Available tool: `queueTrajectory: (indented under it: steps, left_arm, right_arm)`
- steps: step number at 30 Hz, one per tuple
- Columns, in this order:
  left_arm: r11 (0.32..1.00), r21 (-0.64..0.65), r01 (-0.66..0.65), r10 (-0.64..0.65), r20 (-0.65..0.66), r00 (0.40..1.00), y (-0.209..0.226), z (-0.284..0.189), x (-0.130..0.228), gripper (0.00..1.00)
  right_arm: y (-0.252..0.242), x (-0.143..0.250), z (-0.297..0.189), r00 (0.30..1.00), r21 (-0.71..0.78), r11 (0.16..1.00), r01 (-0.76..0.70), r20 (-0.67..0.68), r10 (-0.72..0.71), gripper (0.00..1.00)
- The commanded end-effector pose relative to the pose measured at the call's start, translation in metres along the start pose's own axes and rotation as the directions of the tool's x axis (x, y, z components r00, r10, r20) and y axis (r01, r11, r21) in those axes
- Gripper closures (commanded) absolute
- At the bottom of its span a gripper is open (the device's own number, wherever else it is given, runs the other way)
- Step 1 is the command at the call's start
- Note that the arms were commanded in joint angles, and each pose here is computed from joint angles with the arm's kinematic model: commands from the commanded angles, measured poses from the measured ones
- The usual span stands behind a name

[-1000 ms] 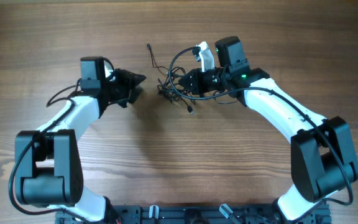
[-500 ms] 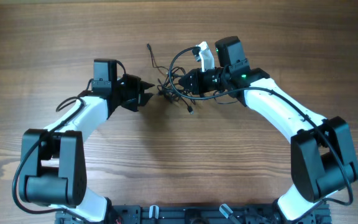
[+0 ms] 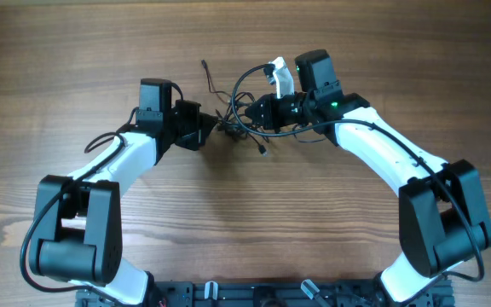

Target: Untangle cables

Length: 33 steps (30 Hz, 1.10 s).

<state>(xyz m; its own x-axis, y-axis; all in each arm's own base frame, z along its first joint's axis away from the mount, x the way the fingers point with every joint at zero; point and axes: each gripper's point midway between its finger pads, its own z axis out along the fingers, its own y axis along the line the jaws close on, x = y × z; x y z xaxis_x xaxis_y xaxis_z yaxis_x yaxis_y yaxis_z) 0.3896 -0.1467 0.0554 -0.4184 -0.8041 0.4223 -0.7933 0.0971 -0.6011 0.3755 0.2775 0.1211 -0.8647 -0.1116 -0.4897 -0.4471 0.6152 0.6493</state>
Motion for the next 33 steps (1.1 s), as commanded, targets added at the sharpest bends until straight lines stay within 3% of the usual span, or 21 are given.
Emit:
queueTrajectory:
  steps: [1,5,7,10,15,19,20,23,25,28,33]
  left_arm:
    - [1.0,-0.007,0.002,-0.002,0.0,1.0,0.003,0.003,0.0,0.96]
    - [1.0,-0.008,-0.027,0.027,0.0,1.0,0.003,0.003,0.0,0.95]
    - [1.0,-0.008,-0.027,0.027,0.0,1.0,0.003,0.003,0.0,0.76]
    - [1.0,-0.009,-0.027,0.027,-0.001,1.0,0.003,0.003,0.0,0.71]
    - [0.999,-0.02,-0.042,0.042,-0.007,0.999,0.005,0.008,0.009,0.73]
    - [0.998,-0.018,-0.056,0.056,0.002,0.998,0.005,0.011,0.012,0.85]
    - [0.998,-0.018,-0.055,0.055,0.007,0.998,0.004,0.011,0.01,0.94]
    - [0.995,0.001,-0.103,0.103,0.007,0.995,-0.001,0.009,0.009,0.96]
    - [0.97,0.064,-0.234,0.237,-0.057,0.97,-0.014,0.003,0.02,0.96]
    - [0.879,0.271,-0.392,0.447,-0.184,0.875,-0.049,-0.024,0.054,0.96]
    - [0.792,0.433,-0.43,0.541,-0.172,0.823,-0.084,-0.078,0.068,0.96]
  right_arm:
    - [-0.005,-0.003,0.003,1.0,0.007,1.0,0.013,0.001,-0.013,0.96]
    - [-0.005,-0.001,0.003,1.0,0.009,1.0,0.008,-0.006,-0.007,0.96]
    - [-0.005,-0.001,0.003,1.0,0.009,1.0,0.008,-0.006,-0.008,0.96]
    - [-0.005,-0.001,0.003,1.0,0.009,1.0,0.007,-0.006,-0.007,0.96]
    - [-0.005,-0.001,0.003,1.0,0.009,1.0,0.007,-0.006,-0.007,0.96]
    - [-0.005,-0.001,0.003,1.0,0.009,1.0,0.008,-0.005,-0.008,0.96]
    - [-0.005,-0.001,0.003,1.0,0.009,1.0,0.009,-0.005,-0.009,0.96]
    - [-0.005,-0.001,0.003,1.0,0.01,1.0,0.009,-0.006,-0.009,0.95]
    - [-0.006,0.0,0.003,1.0,0.011,1.0,0.007,-0.009,-0.007,0.96]
    - [-0.006,0.002,0.003,1.0,0.013,1.0,0.002,-0.017,-0.002,0.96]
    - [-0.006,0.002,0.003,0.999,0.013,1.0,0.027,-0.018,-0.027,0.96]
